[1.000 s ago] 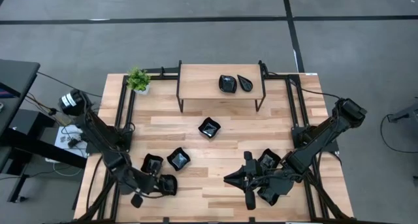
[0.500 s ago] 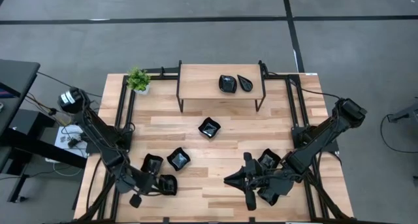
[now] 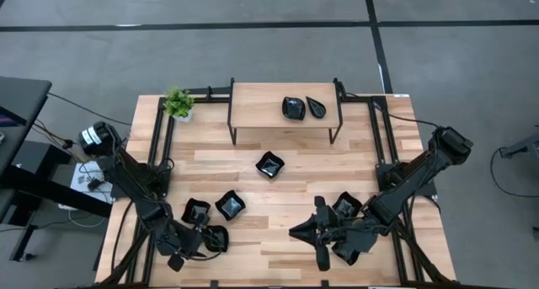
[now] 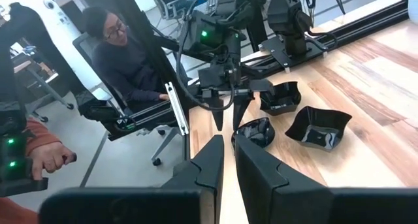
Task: Pick & Place Mini shaped plates
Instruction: Stack the black leaf shaped plate on top of the black leaf shaped plate on the shelf
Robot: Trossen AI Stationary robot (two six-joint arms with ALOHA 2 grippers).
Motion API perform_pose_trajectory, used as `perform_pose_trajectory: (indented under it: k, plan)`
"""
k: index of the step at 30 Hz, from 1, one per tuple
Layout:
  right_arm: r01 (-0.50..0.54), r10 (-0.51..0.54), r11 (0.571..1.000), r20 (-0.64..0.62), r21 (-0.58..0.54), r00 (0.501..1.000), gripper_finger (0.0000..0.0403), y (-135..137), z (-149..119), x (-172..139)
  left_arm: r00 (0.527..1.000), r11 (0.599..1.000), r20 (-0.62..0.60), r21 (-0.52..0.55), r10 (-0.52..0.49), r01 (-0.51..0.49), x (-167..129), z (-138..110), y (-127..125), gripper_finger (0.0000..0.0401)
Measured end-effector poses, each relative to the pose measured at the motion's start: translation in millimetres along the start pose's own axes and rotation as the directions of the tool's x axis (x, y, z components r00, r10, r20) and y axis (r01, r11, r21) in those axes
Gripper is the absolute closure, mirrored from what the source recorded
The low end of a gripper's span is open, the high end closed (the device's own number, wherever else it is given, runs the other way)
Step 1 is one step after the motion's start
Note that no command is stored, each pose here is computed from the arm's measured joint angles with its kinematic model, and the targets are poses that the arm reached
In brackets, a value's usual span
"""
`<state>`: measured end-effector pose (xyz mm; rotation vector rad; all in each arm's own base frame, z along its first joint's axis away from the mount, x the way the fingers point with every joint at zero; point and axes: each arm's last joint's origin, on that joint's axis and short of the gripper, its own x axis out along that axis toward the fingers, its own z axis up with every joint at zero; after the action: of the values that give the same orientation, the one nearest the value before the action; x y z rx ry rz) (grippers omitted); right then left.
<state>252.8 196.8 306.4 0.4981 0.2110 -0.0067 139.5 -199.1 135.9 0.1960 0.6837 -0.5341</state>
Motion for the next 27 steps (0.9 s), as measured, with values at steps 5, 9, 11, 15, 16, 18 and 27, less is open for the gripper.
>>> perform_pose_trajectory:
  k: [5, 9, 11, 15, 16, 18, 27]
  plan:
    - [0.008, -0.008, 1.000, -0.009, -0.009, 1.000, 0.0367, -0.9, -1.0, 0.1, 0.999, 1.000, -0.035, 0.016, 0.015, -0.014, 8.6, -7.0, -0.9, 0.0222]
    - [0.009, -0.009, 1.000, -0.011, -0.011, 1.000, 0.0367, -1.1, -1.3, 0.1, 0.998, 0.999, -0.057, 0.025, 0.022, -0.021, 13.4, -11.3, -1.3, 0.0224]
    - [0.009, -0.010, 1.000, -0.011, -0.011, 1.000, 0.0367, -1.1, -1.2, 0.1, 0.998, 0.999, -0.066, 0.029, 0.025, -0.023, 15.3, -13.2, -1.4, 0.0226]
    - [0.012, -0.012, 1.000, -0.013, -0.013, 1.000, 0.0367, -1.5, -1.3, 0.2, 0.995, 0.999, -0.093, 0.039, 0.034, -0.030, 20.0, -18.3, -1.5, 0.0226]
    - [0.014, -0.014, 1.000, -0.013, -0.013, 1.000, 0.0367, -1.9, -1.2, 0.5, 0.994, 0.999, -0.101, 0.043, 0.037, -0.033, 21.6, -20.0, -1.6, 0.0226]
    - [0.017, -0.017, 1.000, -0.014, -0.015, 1.000, 0.0367, -2.5, -1.2, 0.8, 0.993, 0.998, -0.109, 0.048, 0.045, -0.040, 24.6, -22.2, -1.8, 0.0228]
    - [0.017, -0.018, 1.000, -0.013, -0.014, 1.000, 0.0367, -2.6, -1.0, 0.9, 0.994, 0.997, -0.094, 0.046, 0.058, -0.054, 24.9, -21.6, -1.7, 0.0253]
